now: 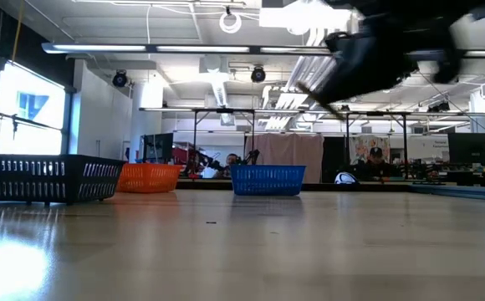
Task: Sort crayons
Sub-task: Put the yellow crayon into the orange bin
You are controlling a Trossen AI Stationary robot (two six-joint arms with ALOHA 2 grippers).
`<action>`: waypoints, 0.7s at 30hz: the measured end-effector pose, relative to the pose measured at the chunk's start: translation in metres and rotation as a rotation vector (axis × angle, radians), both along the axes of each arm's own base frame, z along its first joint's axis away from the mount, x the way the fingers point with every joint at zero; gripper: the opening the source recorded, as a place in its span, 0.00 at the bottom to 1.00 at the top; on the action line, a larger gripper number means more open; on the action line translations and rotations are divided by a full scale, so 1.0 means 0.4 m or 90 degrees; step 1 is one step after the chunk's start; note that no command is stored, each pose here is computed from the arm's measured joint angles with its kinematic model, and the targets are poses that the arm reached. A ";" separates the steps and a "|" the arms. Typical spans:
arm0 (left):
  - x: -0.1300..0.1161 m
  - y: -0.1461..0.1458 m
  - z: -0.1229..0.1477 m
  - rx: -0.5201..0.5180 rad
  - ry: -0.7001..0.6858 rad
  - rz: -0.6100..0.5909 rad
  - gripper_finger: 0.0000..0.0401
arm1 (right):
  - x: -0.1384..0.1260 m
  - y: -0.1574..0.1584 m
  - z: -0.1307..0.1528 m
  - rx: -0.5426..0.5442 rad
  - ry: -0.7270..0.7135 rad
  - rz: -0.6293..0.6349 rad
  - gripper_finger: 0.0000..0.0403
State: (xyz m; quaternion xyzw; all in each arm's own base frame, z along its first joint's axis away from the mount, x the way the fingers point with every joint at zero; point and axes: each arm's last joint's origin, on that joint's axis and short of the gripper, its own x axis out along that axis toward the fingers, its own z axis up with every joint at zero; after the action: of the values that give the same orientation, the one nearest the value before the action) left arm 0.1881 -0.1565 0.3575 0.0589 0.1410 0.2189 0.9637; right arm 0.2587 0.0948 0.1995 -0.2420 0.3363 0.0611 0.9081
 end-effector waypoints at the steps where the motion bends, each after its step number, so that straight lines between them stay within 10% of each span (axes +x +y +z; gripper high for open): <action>1: 0.000 0.000 0.000 0.000 0.000 0.000 0.29 | 0.021 -0.028 0.006 0.001 -0.032 -0.027 0.02; 10: 0.000 0.000 0.000 0.000 -0.001 0.001 0.29 | 0.163 -0.256 0.007 0.129 -0.268 -0.088 0.02; 21: 0.000 0.000 0.000 0.001 -0.001 0.001 0.29 | 0.382 -0.408 -0.031 0.127 -0.368 -0.128 0.02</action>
State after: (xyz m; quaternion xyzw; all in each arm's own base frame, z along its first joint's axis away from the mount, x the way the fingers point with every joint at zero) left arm 0.1881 -0.1564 0.3575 0.0597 0.1403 0.2201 0.9635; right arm 0.4113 -0.0684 0.1870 -0.1245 0.0793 -0.0675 0.9867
